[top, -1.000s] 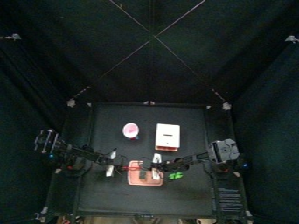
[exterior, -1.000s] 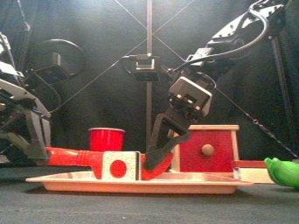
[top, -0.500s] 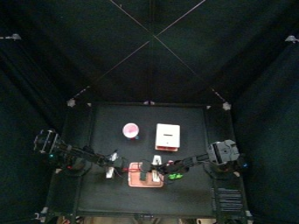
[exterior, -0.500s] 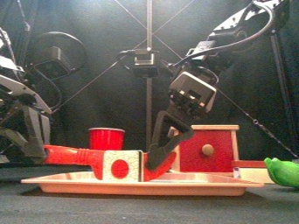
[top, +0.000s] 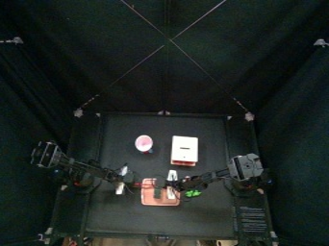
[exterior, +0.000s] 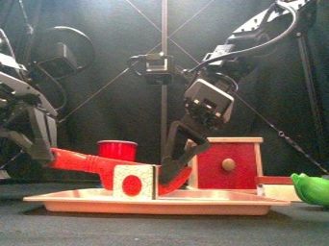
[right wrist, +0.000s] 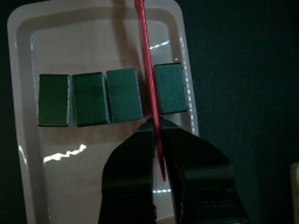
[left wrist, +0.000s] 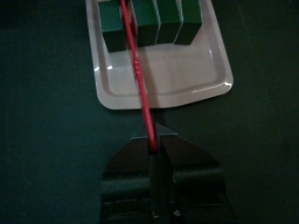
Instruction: Cut sushi roll
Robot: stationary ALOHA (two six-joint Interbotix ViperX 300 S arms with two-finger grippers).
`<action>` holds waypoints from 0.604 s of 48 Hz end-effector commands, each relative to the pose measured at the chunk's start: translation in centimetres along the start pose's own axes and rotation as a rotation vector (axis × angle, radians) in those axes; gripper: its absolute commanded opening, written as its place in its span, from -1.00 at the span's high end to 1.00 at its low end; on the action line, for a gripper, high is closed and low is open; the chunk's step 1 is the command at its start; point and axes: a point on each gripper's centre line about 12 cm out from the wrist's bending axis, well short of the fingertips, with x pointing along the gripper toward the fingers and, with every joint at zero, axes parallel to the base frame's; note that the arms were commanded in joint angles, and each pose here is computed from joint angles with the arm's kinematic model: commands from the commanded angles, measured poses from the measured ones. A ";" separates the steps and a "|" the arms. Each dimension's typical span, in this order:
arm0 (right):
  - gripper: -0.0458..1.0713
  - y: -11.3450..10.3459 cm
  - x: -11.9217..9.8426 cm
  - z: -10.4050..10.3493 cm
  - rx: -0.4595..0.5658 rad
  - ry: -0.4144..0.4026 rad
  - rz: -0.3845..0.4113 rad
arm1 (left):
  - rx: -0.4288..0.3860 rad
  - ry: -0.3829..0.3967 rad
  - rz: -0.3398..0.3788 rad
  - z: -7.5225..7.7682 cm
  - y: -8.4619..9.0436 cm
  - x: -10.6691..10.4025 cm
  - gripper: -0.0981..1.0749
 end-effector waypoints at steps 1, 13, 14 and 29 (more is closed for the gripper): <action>0.19 -0.2 -2.1 1.5 0.012 -0.052 0.002 | 0.020 -0.065 -0.016 1.2 -0.5 -1.0 0.28; 0.18 -0.3 -4.4 3.0 0.032 -0.099 -0.002 | 0.022 -0.160 -0.021 2.7 -0.7 -2.8 0.28; 0.18 -0.3 -4.6 3.1 0.034 -0.104 0.000 | 0.022 -0.162 -0.021 2.7 -0.7 -2.9 0.28; 0.18 -0.1 -5.0 3.3 0.039 -0.111 0.008 | 0.020 -0.159 -0.031 2.1 -0.9 -2.9 0.28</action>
